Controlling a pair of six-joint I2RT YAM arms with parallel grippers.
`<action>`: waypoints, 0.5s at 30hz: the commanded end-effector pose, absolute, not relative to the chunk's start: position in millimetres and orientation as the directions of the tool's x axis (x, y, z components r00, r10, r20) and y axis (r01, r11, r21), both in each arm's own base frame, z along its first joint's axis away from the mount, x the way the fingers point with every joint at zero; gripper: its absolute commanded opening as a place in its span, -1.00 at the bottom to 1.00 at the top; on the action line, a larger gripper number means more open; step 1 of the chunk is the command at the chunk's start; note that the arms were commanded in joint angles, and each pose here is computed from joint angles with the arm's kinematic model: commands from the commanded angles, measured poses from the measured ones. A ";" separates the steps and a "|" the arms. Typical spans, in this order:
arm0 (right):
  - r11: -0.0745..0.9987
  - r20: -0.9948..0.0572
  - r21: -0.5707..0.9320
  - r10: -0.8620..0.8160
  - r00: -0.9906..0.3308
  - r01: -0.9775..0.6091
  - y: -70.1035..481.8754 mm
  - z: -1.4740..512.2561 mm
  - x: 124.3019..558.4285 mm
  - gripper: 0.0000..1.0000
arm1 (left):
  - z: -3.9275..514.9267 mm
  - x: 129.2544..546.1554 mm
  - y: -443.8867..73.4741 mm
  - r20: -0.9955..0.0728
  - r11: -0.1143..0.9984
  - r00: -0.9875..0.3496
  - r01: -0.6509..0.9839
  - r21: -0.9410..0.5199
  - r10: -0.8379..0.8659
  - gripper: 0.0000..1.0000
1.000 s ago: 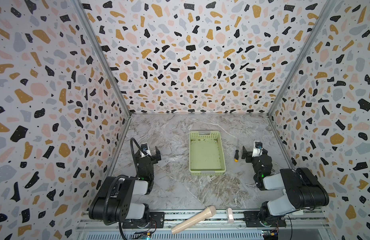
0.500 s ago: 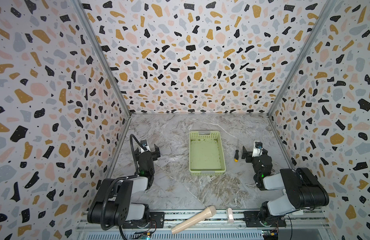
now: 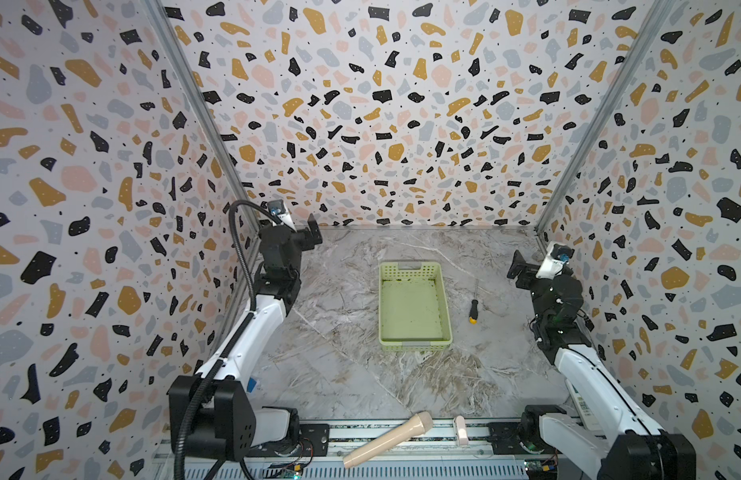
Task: Put the screwdriver in the bin
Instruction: 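Raise both arms from rest and move the right gripper over the screwdriver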
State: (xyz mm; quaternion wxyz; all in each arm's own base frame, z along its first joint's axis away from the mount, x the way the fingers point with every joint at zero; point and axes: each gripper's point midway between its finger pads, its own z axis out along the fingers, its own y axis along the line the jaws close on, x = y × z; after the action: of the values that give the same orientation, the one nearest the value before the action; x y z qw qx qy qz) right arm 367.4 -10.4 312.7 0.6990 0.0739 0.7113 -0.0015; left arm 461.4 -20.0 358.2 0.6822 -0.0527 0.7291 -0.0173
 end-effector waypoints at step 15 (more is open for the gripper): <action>0.987 -0.853 0.132 0.163 -0.496 0.097 33.0 241.4 354.3 0.98 | 281.6 466.1 -54.6 -0.916 0.971 -0.356 0.075 -0.228 -0.188 0.99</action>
State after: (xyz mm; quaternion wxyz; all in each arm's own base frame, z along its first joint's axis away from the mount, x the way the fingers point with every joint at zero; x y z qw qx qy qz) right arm 364.0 26.8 254.7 0.5299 0.0592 0.8450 0.0402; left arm 468.0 -63.6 262.7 0.5502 -0.0161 0.8248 -0.1297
